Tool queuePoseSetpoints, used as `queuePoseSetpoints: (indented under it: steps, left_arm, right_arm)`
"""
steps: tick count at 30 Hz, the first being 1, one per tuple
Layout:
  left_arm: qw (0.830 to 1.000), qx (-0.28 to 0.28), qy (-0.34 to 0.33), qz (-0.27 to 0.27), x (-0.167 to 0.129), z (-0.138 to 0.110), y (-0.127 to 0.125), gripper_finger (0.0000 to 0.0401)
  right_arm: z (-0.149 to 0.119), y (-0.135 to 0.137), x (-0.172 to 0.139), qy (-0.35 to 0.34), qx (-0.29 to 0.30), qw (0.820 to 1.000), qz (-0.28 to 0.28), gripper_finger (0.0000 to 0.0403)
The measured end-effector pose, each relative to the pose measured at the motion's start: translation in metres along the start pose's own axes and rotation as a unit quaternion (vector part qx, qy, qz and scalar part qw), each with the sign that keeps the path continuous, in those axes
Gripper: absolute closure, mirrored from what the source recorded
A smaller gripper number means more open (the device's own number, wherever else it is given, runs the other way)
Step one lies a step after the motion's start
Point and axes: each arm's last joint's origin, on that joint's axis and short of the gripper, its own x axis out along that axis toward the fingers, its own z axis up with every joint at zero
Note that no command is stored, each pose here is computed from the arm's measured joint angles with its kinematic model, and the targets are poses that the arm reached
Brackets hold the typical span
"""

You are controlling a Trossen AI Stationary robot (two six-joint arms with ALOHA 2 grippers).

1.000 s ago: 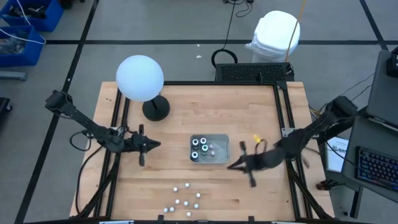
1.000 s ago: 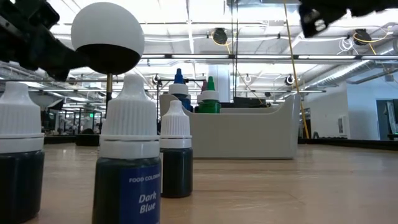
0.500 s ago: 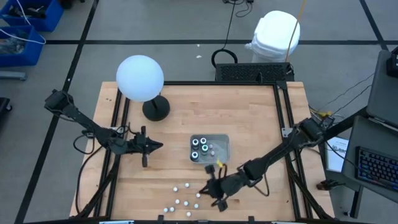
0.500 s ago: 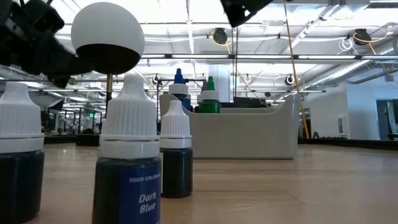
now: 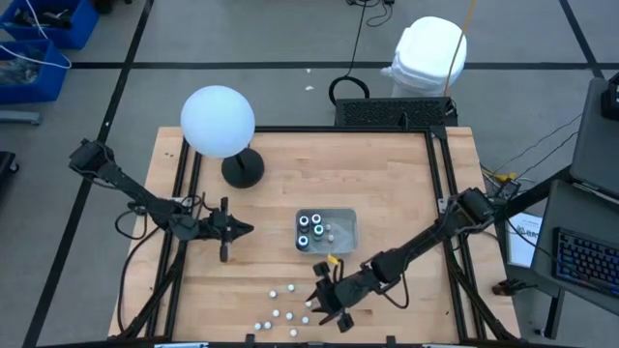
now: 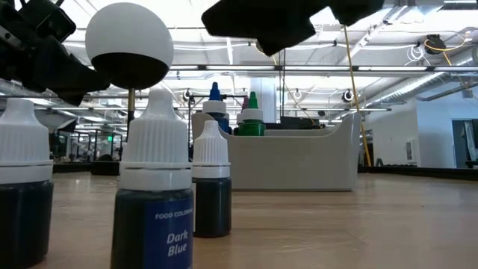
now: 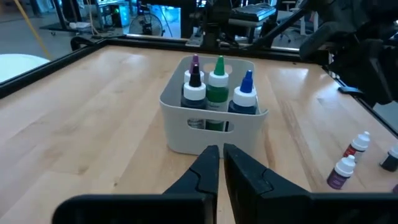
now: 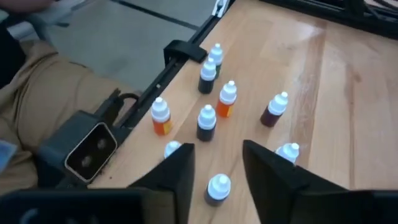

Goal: Pick & Place food coloring
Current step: Put the small dark red food coloring bottle into the gray bin

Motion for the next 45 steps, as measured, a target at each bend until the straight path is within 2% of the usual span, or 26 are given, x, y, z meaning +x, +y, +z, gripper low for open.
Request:
queuePoseSetpoints:
  steps: [4,9,14,20,36,45]
  left_arm:
    - [1.000,0.000,0.000,0.000,0.000,0.000,0.000,0.0382]
    - [1.000,0.003,-0.005,-0.001,0.000,0.001,0.000,0.0397]
    - [1.000,0.007,-0.009,-0.002,0.000,0.002,-0.001,0.0377]
    - [1.000,0.020,-0.012,-0.003,0.000,0.003,-0.001,0.0354]
    - [1.000,0.027,-0.014,-0.003,0.000,0.003,-0.001,0.0375]
    - [0.999,0.038,-0.014,-0.003,0.000,0.003,-0.001,0.0395]
  right_arm:
    - [0.000,0.004,-0.001,-0.003,-0.008,1.000,0.001,0.0241]
    - [-0.004,0.001,0.005,-0.009,0.007,0.998,-0.062,0.0220]
    - [-0.014,-0.001,0.020,-0.018,0.001,0.998,-0.063,0.0210]
    - [-0.021,0.003,0.026,-0.007,-0.001,1.000,-0.013,0.0210]
    - [-0.033,0.003,0.031,0.015,0.033,0.999,-0.029,0.0215]
    - [-0.040,0.003,0.038,0.016,0.021,0.999,-0.040,0.0216]
